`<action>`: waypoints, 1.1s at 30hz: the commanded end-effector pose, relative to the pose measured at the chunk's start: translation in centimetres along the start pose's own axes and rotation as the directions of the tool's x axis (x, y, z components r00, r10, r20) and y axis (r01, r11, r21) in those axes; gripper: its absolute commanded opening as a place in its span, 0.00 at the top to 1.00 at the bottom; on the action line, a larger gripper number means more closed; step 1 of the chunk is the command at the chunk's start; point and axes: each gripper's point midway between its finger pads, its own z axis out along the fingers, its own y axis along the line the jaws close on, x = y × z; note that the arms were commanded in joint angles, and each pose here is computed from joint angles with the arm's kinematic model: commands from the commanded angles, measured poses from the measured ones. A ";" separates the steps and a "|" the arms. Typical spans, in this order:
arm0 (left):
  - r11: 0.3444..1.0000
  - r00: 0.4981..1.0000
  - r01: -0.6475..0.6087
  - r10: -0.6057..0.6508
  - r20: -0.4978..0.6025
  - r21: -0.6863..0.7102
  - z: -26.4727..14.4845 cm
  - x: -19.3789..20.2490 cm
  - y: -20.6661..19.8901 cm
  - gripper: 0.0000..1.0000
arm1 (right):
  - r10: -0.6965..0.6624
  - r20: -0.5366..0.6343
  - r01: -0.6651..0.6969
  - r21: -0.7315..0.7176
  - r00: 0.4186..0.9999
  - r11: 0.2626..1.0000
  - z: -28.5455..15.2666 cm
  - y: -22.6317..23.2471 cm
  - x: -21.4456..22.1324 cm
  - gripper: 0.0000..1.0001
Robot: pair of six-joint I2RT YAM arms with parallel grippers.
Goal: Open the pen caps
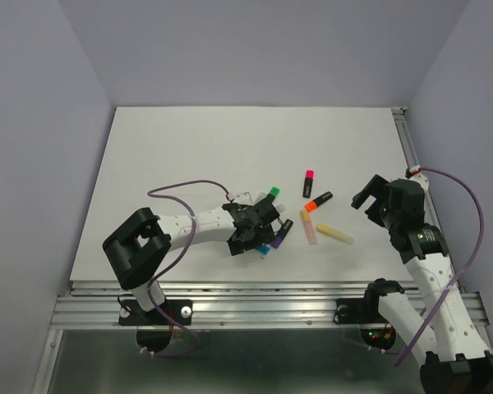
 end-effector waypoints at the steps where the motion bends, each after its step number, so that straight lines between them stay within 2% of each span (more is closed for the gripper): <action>1: 1.000 1.000 0.015 -0.015 -0.001 -0.016 -0.6 -0.3 -0.5 0.07 | 0.010 -0.006 -0.010 -0.005 1.000 1.000 0.4 -0.1 0.4 0.00; 9: 0.993 0.999 0.033 -0.035 -0.015 -0.117 0.8 -0.3 1.3 0.09 | 0.006 -0.027 -0.007 -0.014 1.000 1.000 0.6 0.1 0.8 0.00; 20: 0.989 0.998 0.059 -0.062 -0.021 -0.134 1.9 -1.0 2.8 0.15 | 0.003 -0.034 -0.004 -0.034 0.999 0.999 0.5 0.4 1.0 0.00; 27: 0.985 0.998 0.066 -0.069 -0.012 -0.162 2.4 -1.5 4.1 0.28 | 0.003 -0.033 -0.004 -0.033 0.999 0.999 0.5 0.4 1.0 0.00; 33: 0.983 0.998 0.043 -0.050 -0.032 -0.179 2.6 -1.1 4.2 0.36 | 0.007 -0.031 -0.008 -0.031 0.999 1.000 0.6 0.4 0.9 0.00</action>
